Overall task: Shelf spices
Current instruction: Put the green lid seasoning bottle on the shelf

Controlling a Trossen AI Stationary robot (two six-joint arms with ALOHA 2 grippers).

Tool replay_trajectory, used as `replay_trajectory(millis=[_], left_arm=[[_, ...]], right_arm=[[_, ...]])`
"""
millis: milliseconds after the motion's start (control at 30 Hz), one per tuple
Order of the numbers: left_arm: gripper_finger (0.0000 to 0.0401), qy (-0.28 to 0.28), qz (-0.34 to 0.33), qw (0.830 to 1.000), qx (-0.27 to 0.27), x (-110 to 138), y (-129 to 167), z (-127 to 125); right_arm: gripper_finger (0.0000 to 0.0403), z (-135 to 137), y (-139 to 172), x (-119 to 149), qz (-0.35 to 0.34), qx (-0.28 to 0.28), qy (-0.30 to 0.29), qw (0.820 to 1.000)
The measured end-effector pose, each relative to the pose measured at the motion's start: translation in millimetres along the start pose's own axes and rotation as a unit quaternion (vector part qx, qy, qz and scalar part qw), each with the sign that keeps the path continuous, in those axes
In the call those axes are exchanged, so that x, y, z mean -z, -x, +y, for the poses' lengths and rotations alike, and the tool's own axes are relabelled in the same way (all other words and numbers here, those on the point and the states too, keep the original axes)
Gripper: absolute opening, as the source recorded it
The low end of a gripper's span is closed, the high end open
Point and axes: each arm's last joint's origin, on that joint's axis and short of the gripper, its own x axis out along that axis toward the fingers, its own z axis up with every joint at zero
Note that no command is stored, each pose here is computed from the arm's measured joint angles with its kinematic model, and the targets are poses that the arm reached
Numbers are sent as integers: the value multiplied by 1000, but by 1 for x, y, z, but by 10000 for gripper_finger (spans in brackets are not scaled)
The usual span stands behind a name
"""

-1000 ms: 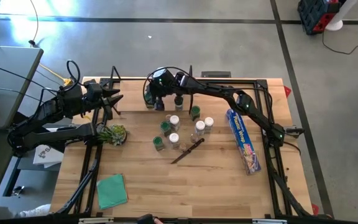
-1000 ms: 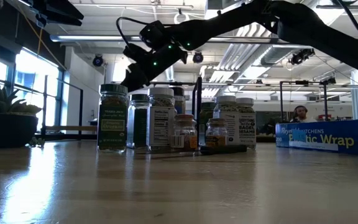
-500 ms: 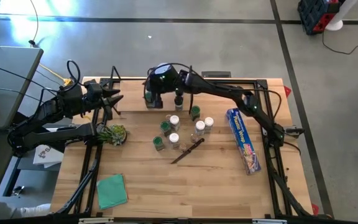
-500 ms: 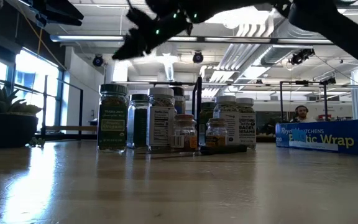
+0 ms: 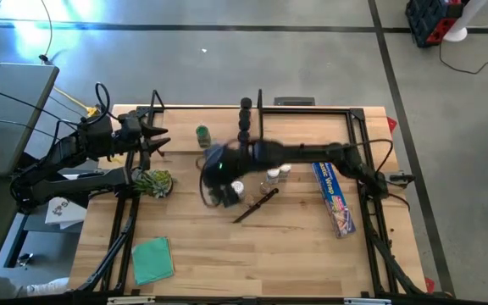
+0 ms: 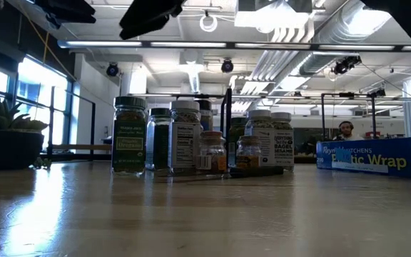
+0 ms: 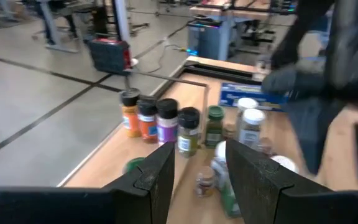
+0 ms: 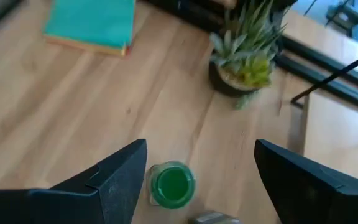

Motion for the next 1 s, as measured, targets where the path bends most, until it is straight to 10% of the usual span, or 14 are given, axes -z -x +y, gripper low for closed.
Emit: replay_trajectory(millis=[1000], left_arm=[[140, 19, 11, 999, 43, 2, 0, -3]], right_arm=[[274, 10, -88, 49, 126, -28, -46, 991]])
